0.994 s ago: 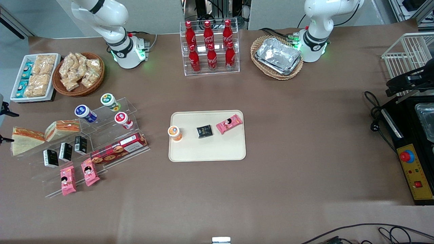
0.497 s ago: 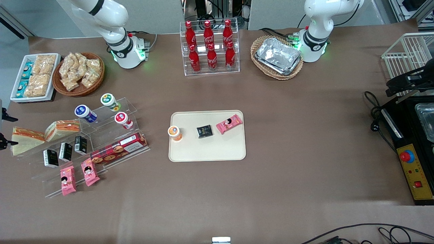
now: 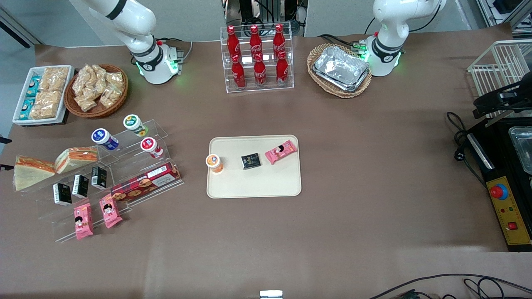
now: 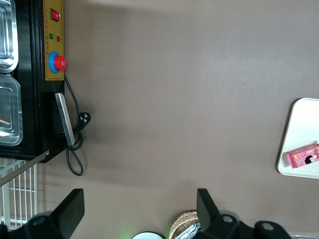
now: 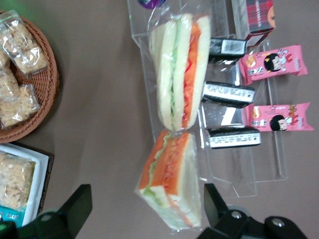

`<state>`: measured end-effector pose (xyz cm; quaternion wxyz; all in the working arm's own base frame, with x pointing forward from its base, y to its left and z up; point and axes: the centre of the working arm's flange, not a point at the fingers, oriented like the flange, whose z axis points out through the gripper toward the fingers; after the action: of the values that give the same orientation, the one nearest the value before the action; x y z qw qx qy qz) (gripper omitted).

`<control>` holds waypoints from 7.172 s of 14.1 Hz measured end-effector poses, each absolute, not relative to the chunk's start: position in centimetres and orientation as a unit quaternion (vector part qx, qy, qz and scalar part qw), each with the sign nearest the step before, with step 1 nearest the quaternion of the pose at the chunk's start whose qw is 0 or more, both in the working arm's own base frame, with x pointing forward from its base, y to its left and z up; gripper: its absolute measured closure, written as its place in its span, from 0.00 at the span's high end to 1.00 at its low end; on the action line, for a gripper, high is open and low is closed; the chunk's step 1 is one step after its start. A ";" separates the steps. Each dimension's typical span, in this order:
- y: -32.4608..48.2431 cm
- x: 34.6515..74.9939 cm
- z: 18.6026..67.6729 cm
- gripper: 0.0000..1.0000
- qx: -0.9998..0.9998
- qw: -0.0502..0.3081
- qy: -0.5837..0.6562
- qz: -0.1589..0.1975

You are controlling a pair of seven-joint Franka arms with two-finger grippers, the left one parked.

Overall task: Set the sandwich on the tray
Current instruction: 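Close the right gripper on a wrapped orange-filled triangular sandwich, then lift the sandwich off the rack with the right gripper, then carry the sandwich over the cream tray and lower it, then open the right gripper to release the sandwich on the tray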

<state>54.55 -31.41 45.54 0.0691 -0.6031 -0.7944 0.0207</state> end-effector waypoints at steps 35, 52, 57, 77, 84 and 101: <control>-31.2 54.9 44.4 0.21 -0.650 0.029 -0.759 -0.022; 5.6 60.8 51.9 0.21 -0.780 0.060 -0.623 0.024; 17.4 60.4 49.4 0.21 -0.812 0.077 -0.579 0.016; 45.7 56.5 25.9 0.21 -0.863 0.044 -0.501 -0.047; 46.6 56.3 24.4 0.60 -0.861 0.043 -0.503 -0.062; 45.0 56.5 36.2 1.00 -0.880 0.072 -0.467 -0.039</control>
<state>56.53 45.00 36.17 0.0723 -0.8805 -0.4670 -0.0386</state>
